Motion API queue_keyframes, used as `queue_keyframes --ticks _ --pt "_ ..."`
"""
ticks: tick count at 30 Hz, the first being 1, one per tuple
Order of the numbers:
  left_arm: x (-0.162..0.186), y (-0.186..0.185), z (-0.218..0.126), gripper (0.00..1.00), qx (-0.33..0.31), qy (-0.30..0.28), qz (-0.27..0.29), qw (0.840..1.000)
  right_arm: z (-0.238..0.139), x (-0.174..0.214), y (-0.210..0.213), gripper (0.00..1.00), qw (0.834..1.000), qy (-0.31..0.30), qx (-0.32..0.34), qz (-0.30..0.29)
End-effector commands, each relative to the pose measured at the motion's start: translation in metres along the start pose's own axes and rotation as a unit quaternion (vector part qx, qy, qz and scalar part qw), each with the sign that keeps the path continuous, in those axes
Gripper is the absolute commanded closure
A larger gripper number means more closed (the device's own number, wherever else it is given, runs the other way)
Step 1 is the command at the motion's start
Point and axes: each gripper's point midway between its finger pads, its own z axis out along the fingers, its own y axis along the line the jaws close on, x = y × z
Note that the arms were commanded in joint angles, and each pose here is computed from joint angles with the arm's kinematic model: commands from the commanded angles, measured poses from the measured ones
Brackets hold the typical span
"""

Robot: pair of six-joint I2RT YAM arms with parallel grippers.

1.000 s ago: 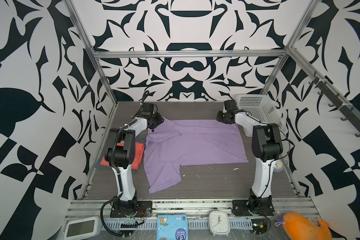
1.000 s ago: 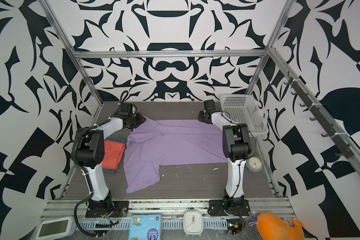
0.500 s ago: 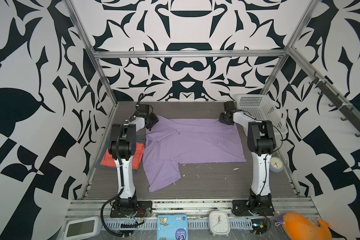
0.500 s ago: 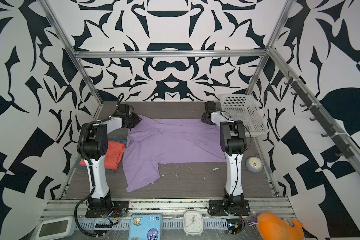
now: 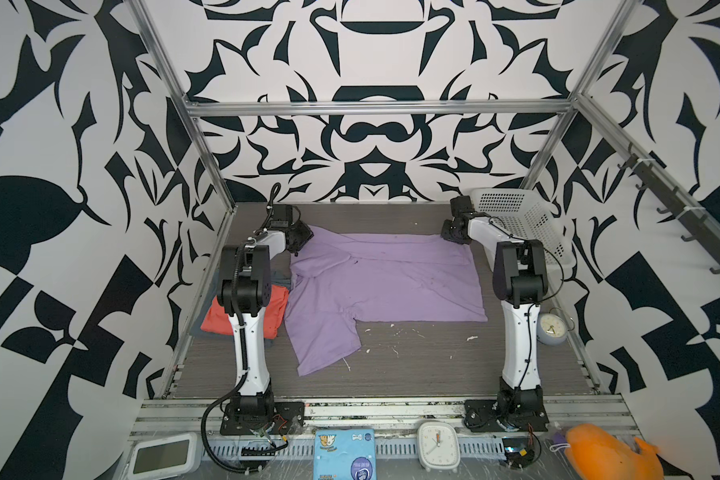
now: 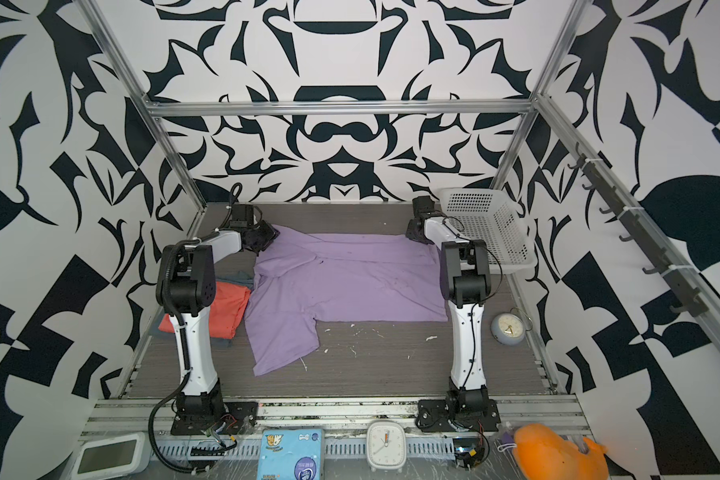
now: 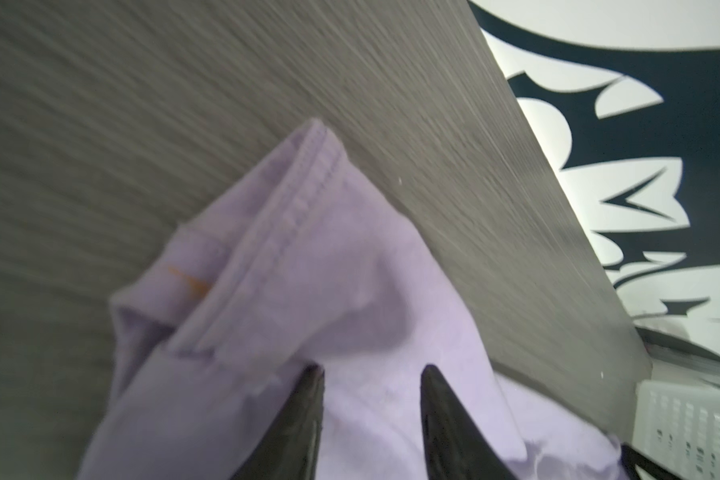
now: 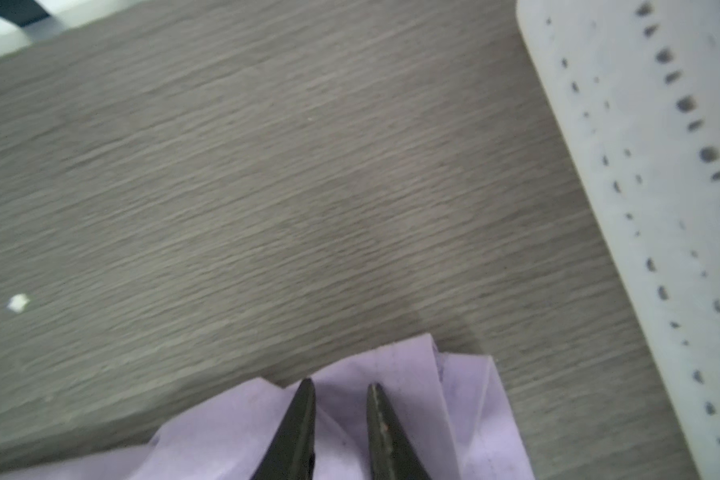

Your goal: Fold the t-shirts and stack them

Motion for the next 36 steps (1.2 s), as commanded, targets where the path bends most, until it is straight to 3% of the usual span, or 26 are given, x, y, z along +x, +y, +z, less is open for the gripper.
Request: queue_keyframes --ticks 1,4,8,17,22,25,29,36 --pt "-0.027 -0.061 -0.068 0.55 0.077 -0.054 0.05 0.994 -0.086 -0.06 0.029 0.71 0.992 -0.092 -0.076 -0.037" --pt "-0.019 -0.074 -0.11 0.51 0.087 -0.058 0.069 0.992 -0.129 -0.059 0.042 0.7 0.987 -0.106 -0.109 -0.051" --pt "0.017 -0.057 -0.145 0.5 0.057 -0.022 0.071 0.996 -0.164 -0.024 0.042 0.67 0.99 -0.079 -0.105 -0.056" --pt "0.153 0.019 -0.212 0.47 -0.061 0.068 0.046 0.995 -0.211 0.094 -0.001 0.57 0.994 -0.024 -0.105 0.027" --pt "0.224 0.076 -0.249 0.47 -0.147 0.116 0.017 0.982 -0.224 0.166 -0.038 0.53 0.995 0.015 -0.077 0.06" --pt "0.258 0.106 -0.265 0.47 -0.188 0.137 0.003 0.973 -0.228 0.191 -0.056 0.48 0.996 0.025 -0.057 0.068" --pt "0.285 0.133 -0.278 0.44 -0.231 0.162 0.01 0.959 -0.228 0.211 -0.068 0.44 0.995 0.035 -0.044 0.08" --pt "0.313 0.149 -0.274 0.45 -0.279 0.222 0.034 0.934 -0.218 0.219 -0.079 0.4 0.996 0.04 -0.017 0.078"
